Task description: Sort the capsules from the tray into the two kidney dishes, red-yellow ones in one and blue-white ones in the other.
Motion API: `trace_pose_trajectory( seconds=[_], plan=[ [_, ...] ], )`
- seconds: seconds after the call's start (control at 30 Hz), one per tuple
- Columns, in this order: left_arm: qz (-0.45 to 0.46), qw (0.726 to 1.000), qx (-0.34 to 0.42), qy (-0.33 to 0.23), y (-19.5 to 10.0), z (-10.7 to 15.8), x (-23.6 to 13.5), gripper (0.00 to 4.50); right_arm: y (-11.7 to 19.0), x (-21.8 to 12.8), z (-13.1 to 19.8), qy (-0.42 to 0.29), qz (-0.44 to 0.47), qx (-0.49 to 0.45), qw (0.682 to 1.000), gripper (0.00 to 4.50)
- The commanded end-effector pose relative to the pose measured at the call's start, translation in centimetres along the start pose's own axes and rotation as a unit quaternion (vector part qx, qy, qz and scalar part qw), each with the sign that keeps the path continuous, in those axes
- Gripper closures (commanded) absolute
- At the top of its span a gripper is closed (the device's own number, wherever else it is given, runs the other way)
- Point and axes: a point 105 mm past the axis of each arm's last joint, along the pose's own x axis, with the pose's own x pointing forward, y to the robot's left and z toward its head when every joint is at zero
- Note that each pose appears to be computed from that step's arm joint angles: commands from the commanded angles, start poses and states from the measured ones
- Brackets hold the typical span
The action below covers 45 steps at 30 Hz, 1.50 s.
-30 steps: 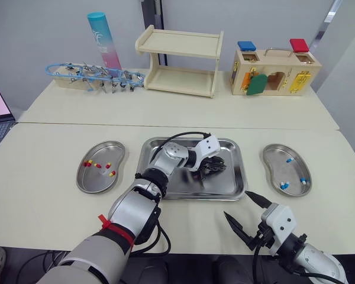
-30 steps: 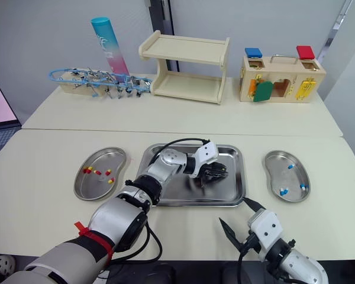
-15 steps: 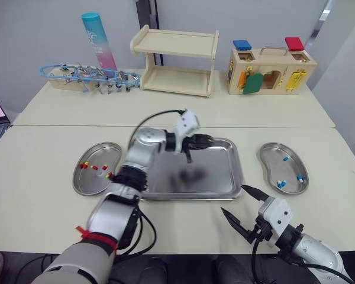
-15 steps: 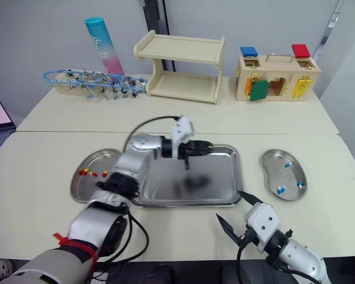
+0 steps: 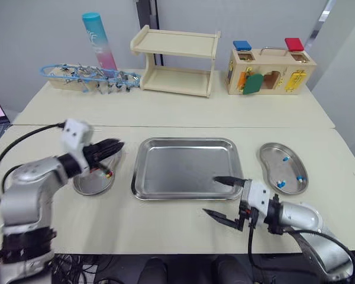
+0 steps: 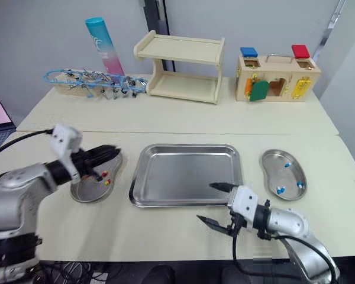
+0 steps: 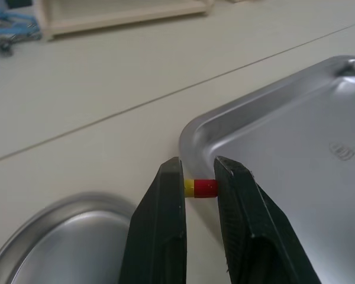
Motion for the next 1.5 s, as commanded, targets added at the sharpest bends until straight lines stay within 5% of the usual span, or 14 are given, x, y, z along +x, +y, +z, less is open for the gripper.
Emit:
trace_pose_trajectory(
  seconds=[0.03,0.4,0.77,1.07,1.5],
  plan=[
    [0.052,0.998,0.012,-0.024,0.8,1.0,-2.1,4.10,0.4,0.9,1.1,-0.027,0.035,0.003,0.999,0.00],
    [0.111,0.993,-0.041,-0.027,1.0,-0.8,-2.3,4.10,0.5,1.4,0.8,-0.025,0.050,0.005,0.998,0.00],
    [0.112,0.993,-0.027,-0.038,0.9,-0.2,-2.0,0.42,0.8,1.1,0.6,-0.019,0.042,0.010,0.999,0.00],
    [0.113,0.993,-0.030,-0.031,0.4,-0.6,-2.3,0.42,0.9,0.9,0.4,-0.016,0.042,0.011,0.999,0.00],
    [0.067,0.994,0.045,0.069,-1.2,-3.7,-1.4,0.42,1.0,0.9,0.2,-0.014,0.040,0.014,0.999,0.00]
  ],
)
